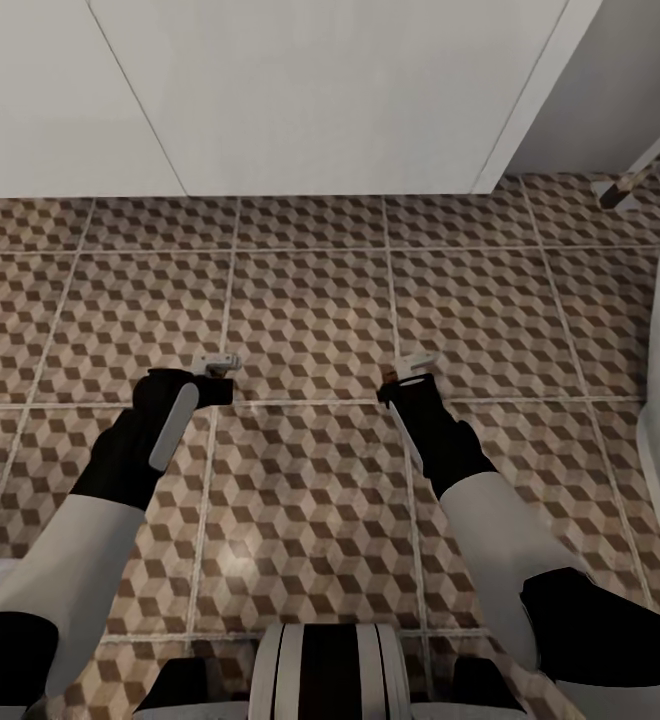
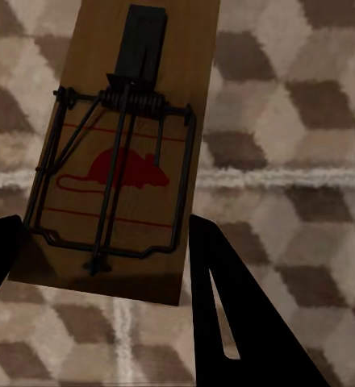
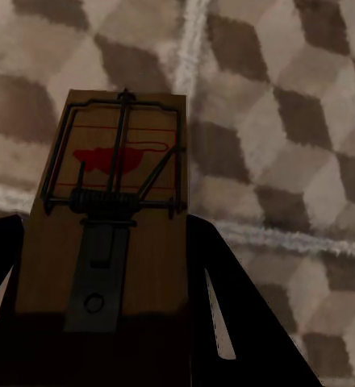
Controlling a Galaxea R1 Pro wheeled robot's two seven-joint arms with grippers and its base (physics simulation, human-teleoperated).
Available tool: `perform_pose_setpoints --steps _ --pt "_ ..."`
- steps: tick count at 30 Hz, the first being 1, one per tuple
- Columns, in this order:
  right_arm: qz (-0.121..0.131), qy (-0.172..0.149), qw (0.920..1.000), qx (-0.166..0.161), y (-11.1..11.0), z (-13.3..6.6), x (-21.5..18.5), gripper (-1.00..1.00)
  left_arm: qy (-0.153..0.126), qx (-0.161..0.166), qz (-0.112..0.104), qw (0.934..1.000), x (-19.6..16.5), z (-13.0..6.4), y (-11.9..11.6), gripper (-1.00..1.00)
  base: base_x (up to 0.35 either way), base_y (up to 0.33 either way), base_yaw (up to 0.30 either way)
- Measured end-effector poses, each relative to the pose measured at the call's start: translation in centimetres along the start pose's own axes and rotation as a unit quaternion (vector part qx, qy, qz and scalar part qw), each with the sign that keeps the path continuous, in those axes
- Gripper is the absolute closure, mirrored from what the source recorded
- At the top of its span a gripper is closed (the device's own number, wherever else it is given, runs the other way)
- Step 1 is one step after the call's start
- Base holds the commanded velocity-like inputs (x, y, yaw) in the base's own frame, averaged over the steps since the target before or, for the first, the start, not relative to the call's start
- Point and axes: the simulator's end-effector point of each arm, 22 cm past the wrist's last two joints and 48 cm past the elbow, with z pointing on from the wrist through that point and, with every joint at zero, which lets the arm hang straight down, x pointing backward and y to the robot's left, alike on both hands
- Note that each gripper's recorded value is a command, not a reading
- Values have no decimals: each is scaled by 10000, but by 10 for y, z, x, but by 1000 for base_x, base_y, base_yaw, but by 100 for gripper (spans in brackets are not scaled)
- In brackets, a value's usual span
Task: Take the four mousetraps from the cabinet in the bathroom and place them on the bathroom floor. Make sure all four end up on the same floor surface, and ensure that at least two of them are either under or directly next to the same bathroom sink.
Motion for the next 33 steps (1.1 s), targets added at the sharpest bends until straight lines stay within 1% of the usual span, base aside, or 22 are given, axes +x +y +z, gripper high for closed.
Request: perform_pose_setpoints --steps 5,13,19,23,26,28,29,32,33 --pt "-14 94 10000 -26 5 10 11 100 85 0 22 10000 8 8 0 100 0 0 0" --pt "-40 252 9997 -70 13 25 31 100 259 -11 37 9997 25 26 0 100 0 0 0" --pt "1 132 9999 -38 9 22 19 100 217 0 56 9997 23 24 -2 100 0 0 0" --pt "8 27 10000 54 1 18 4 100 191 -38 70 9998 21 24 2 100 0 0 0" --pt "59 -136 9995 292 -13 13 -12 100 -25 -76 61 9999 7 17 4 100 0 0 0" --pt "107 -260 9985 477 -23 9 -21 100 -281 -212 -1 9994 -6 13 10 100 0 0 0" --pt "126 -299 9982 507 -25 8 -24 100 -371 -258 -33 9990 -10 13 12 100 0 0 0" --pt "206 -509 9968 587 -31 4 -38 100 -958 -539 -293 9935 -33 13 27 100 0 0 0" --pt "223 -571 9963 600 -32 2 -44 100 -1064 -601 -373 9918 -34 16 31 100 0 0 0"
